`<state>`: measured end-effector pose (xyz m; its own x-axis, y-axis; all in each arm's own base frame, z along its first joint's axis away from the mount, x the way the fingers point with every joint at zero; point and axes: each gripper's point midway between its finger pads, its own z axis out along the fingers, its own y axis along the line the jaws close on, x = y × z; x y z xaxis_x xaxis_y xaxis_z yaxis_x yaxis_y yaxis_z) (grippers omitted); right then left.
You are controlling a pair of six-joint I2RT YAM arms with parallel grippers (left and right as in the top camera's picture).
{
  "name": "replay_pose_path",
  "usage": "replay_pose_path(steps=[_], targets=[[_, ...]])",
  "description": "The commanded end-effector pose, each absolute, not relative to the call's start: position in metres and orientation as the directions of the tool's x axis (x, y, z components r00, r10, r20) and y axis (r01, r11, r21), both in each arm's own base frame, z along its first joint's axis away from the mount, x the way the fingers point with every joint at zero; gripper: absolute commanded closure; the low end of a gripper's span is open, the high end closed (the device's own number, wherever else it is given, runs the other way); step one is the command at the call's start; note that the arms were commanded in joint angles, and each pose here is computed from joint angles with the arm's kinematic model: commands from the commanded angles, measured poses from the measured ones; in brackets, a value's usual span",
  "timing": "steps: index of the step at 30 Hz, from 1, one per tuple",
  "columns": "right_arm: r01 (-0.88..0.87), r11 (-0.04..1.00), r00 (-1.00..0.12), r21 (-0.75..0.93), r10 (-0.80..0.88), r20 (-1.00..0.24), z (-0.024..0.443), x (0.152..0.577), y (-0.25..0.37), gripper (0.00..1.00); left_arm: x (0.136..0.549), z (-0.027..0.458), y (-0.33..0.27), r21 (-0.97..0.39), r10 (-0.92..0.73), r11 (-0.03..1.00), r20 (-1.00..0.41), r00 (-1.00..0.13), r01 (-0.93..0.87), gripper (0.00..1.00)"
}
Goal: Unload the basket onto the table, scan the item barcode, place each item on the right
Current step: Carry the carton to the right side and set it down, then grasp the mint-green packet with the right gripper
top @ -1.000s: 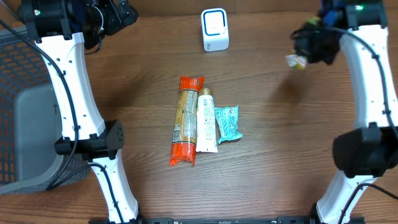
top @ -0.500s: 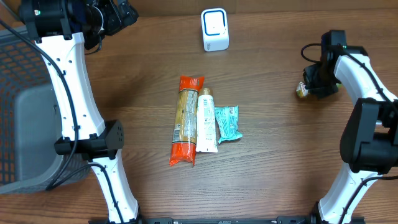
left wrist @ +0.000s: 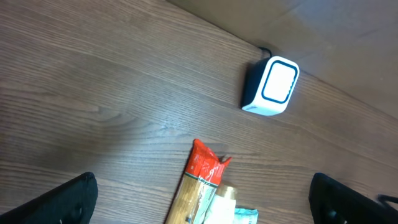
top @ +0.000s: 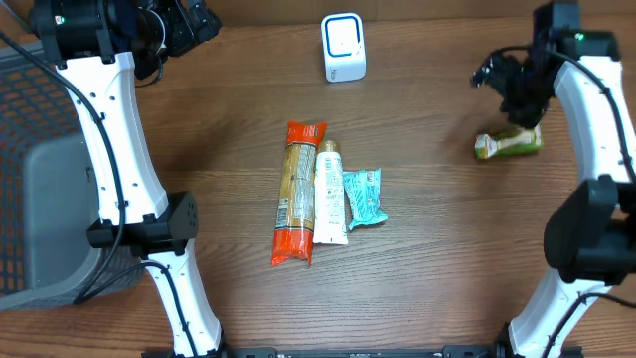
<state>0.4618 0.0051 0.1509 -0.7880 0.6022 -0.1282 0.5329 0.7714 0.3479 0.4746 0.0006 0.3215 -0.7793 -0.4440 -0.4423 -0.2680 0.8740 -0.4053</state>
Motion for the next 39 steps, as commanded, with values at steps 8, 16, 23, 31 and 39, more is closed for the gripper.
replay_pose_path(steps=[8,16,23,31,39], targets=[[0.038,0.942,-0.998,0.334,0.054,-0.039,0.13,0.397,0.141,0.0,0.474,0.324,-0.003,-0.415,-0.448,0.87,-0.442,-0.777,-0.266,0.0],[-0.021,0.911,-0.983,0.412,-0.094,0.16,0.05,0.324,0.183,0.01,0.474,0.324,0.0,-0.414,-0.453,0.868,-0.441,-0.774,-0.272,0.0],[0.055,0.833,-0.972,0.55,-0.082,0.22,0.021,0.298,0.205,0.11,0.474,0.324,-0.004,-0.415,-0.447,0.87,-0.441,-0.778,-0.265,0.0],[0.238,0.857,-0.949,0.457,0.104,0.299,-0.01,0.286,0.202,0.37,0.474,0.324,-0.003,-0.415,-0.448,0.87,-0.441,-0.778,-0.266,0.0],[0.27,0.861,-0.946,0.432,0.153,0.287,-0.013,0.293,0.199,0.96,0.474,0.324,-0.002,-0.414,-0.45,0.87,-0.441,-0.777,-0.268,0.0]])
